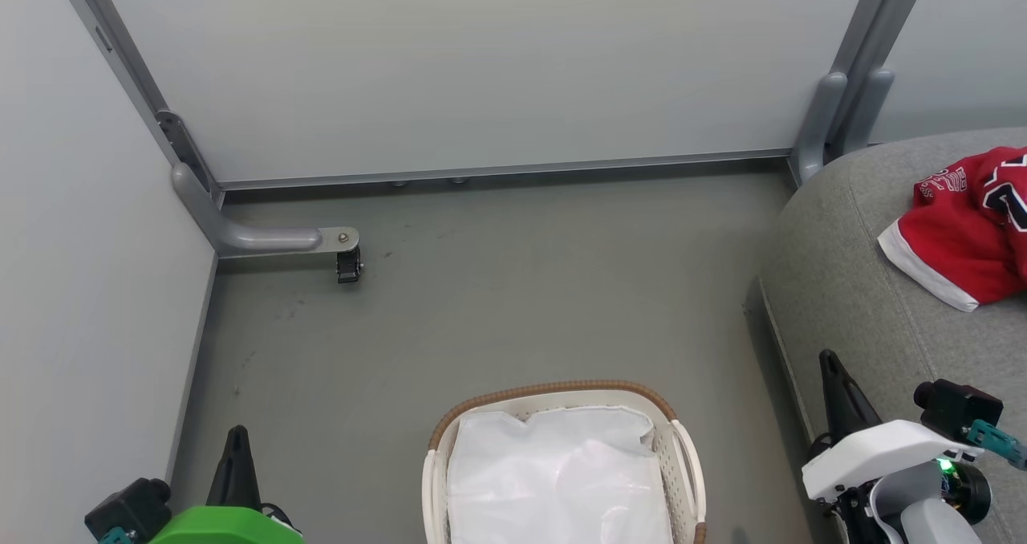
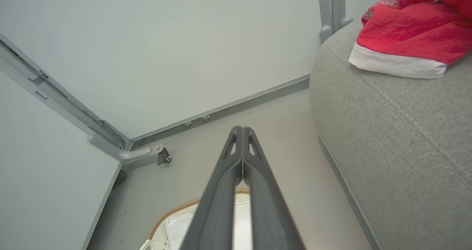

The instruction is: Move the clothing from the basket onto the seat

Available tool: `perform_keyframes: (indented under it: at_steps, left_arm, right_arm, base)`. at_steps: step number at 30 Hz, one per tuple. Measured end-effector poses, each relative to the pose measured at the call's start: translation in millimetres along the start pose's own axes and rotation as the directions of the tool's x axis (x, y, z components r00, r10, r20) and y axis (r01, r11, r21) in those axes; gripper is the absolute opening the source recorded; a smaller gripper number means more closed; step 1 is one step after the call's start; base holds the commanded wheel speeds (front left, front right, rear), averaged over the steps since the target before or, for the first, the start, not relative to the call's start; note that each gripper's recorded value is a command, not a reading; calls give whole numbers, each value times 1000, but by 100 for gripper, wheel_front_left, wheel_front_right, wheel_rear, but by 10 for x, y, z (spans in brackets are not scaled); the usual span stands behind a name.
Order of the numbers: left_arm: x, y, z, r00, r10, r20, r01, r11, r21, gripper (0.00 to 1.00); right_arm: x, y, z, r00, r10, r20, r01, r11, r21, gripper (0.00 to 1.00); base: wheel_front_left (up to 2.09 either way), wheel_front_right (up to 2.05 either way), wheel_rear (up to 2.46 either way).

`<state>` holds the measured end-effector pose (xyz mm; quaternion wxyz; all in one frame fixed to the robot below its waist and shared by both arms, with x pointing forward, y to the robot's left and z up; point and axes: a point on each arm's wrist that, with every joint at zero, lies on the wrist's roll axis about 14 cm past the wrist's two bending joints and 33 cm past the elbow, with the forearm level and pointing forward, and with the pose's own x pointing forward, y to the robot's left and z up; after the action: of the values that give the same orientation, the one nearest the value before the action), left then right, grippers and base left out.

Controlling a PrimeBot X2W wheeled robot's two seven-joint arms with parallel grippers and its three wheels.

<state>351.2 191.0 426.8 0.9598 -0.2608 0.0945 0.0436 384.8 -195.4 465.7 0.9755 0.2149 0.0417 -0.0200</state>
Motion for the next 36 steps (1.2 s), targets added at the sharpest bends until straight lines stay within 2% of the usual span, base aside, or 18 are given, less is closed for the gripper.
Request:
perform_keyframes:
  at_steps: [9, 16, 36]
  left_arm:
    - [17, 9, 58, 1000, 14, 7, -13, 991, -132, 0]
    - [50, -17, 127, 1000, 12, 17, -8, 974, -225, 0]
    - [108, -82, 272, 999, -4, 36, 20, 893, -449, 0]
  right_arm:
    - [5, -13, 42, 1000, -16, 4, 15, 990, 143, 0]
    - [4, -21, 62, 1000, -25, 3, 23, 969, 245, 0]
    - [13, -4, 138, 1000, -25, 7, 18, 873, 487, 0]
  base:
    - [0, 0, 0]
    - [0, 0, 0]
    - [0, 0, 0]
